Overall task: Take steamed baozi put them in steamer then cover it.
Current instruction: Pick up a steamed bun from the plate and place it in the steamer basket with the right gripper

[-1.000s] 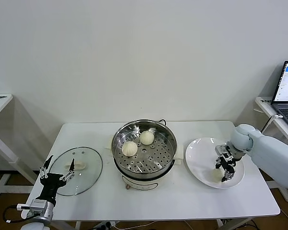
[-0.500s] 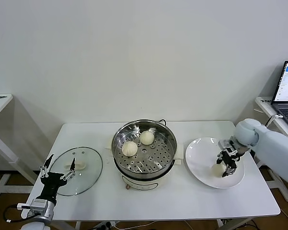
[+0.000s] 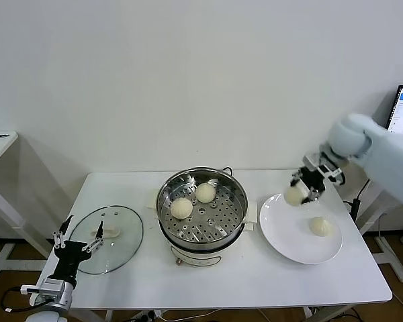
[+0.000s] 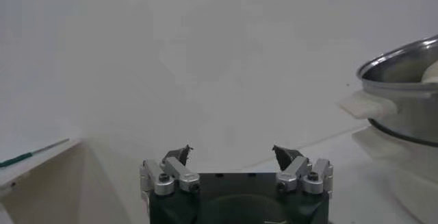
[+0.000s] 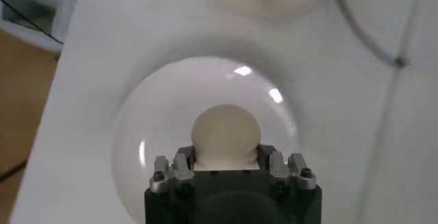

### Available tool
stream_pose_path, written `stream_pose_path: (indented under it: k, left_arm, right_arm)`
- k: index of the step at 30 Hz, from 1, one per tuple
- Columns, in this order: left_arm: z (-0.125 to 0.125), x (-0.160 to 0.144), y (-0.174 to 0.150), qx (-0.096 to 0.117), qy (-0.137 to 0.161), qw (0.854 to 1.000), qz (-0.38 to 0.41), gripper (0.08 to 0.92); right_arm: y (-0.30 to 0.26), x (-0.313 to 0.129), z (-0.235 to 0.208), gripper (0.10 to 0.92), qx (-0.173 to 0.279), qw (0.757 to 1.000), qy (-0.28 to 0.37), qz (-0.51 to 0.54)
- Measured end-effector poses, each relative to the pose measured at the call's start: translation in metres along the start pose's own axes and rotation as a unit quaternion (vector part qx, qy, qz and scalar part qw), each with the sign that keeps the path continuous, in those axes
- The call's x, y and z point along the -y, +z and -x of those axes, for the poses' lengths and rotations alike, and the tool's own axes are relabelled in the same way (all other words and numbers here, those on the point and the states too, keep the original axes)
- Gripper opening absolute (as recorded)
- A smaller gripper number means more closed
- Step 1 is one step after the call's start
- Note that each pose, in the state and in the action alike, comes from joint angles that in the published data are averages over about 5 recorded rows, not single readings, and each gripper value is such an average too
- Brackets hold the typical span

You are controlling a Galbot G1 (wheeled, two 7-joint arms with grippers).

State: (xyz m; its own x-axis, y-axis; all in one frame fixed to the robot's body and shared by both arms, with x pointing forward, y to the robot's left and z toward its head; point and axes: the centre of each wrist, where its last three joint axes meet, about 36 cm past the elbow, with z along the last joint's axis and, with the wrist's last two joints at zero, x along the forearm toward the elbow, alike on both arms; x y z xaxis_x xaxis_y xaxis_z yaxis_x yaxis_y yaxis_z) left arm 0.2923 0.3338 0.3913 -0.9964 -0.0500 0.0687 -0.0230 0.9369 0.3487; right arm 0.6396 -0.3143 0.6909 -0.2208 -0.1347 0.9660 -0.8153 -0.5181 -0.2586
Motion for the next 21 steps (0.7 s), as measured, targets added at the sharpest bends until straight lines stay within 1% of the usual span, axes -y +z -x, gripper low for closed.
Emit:
stream_pose_path:
  k: [5, 9, 14, 21]
  left_arm:
    - [0.0, -0.002, 0.0, 0.0, -0.003, 1.0, 0.0, 0.823]
    - [0.0, -0.005, 0.002, -0.003, -0.005, 1.0, 0.0, 0.823]
    - [0.0, -0.008, 0.004, -0.005, -0.008, 1.0, 0.0, 0.823]
    - [0.0, -0.013, 0.007, -0.008, -0.013, 1.0, -0.001, 0.823]
  right_arm:
    - [-0.043, 0.032, -0.03, 0.67, -0.006, 0.994, 0.022, -0.105]
    - [-0.078, 0.054, -0.04, 0.67, -0.009, 0.983, 0.029, -0.18]
    - [-0.12, 0.077, -0.035, 0.67, -0.009, 0.964, 0.026, -0.266]
    - [-0.178, 0.093, -0.012, 0.67, 0.007, 0.932, 0.008, -0.363]
